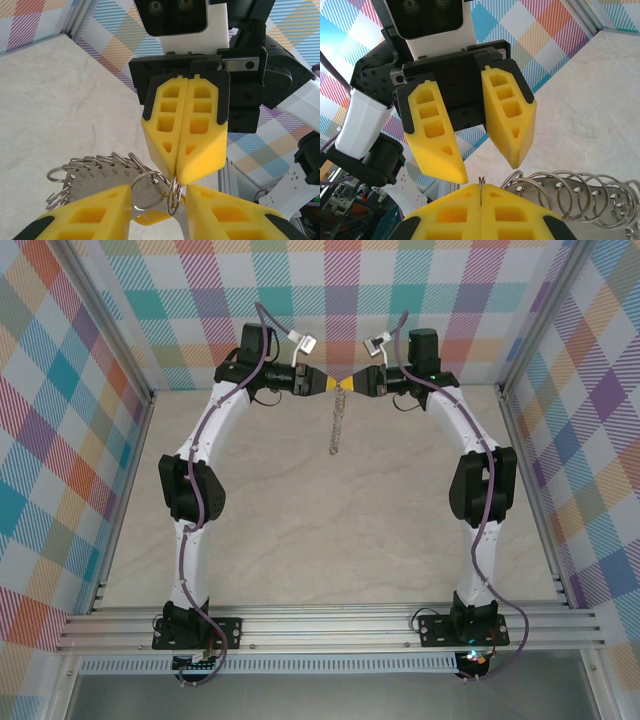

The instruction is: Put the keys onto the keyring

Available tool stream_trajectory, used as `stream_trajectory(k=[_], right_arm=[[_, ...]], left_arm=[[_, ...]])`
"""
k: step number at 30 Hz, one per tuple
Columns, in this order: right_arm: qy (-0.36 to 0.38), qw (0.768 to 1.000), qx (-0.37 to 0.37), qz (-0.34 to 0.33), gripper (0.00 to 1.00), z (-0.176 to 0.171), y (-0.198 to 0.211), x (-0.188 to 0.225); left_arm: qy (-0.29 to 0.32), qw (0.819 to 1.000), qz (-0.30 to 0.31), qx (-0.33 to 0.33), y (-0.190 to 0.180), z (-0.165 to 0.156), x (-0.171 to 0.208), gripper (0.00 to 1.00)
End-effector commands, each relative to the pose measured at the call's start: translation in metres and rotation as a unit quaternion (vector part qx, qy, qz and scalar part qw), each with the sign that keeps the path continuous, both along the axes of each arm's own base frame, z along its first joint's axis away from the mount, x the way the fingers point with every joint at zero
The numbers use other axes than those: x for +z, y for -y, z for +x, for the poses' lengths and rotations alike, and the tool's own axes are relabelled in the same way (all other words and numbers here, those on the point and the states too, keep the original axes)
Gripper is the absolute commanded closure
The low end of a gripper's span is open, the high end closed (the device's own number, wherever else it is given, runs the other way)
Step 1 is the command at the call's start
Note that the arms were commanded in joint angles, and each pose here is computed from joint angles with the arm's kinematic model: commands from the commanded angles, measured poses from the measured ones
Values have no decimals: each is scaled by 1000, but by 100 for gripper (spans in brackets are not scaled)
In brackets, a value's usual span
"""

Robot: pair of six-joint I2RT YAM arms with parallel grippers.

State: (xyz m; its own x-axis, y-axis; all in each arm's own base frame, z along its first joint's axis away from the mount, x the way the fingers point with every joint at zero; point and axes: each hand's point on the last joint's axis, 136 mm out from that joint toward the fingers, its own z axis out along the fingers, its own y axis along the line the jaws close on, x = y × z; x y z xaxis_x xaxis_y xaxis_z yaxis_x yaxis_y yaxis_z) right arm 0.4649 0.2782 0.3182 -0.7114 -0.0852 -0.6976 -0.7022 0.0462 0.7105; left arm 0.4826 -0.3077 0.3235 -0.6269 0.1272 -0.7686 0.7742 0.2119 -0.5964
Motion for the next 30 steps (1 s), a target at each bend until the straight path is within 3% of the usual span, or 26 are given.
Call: stream_trajectory(k=[1, 20, 27, 30], right_arm=[[28, 999, 22, 14, 100, -6, -4, 14], [28, 999, 15, 13, 100, -3, -5, 13], [27, 999, 16, 14, 100, -2, -4, 13], [26, 999, 16, 13, 100, -3, -4, 13]], left_arm=[[15, 1000, -17, -17, 6, -6, 15, 67], [5, 999, -21, -46, 15, -18, 10, 70], [4, 999, -19, -48, 19, -19, 8, 76], [6, 999, -19, -48, 21, -19, 8, 83]])
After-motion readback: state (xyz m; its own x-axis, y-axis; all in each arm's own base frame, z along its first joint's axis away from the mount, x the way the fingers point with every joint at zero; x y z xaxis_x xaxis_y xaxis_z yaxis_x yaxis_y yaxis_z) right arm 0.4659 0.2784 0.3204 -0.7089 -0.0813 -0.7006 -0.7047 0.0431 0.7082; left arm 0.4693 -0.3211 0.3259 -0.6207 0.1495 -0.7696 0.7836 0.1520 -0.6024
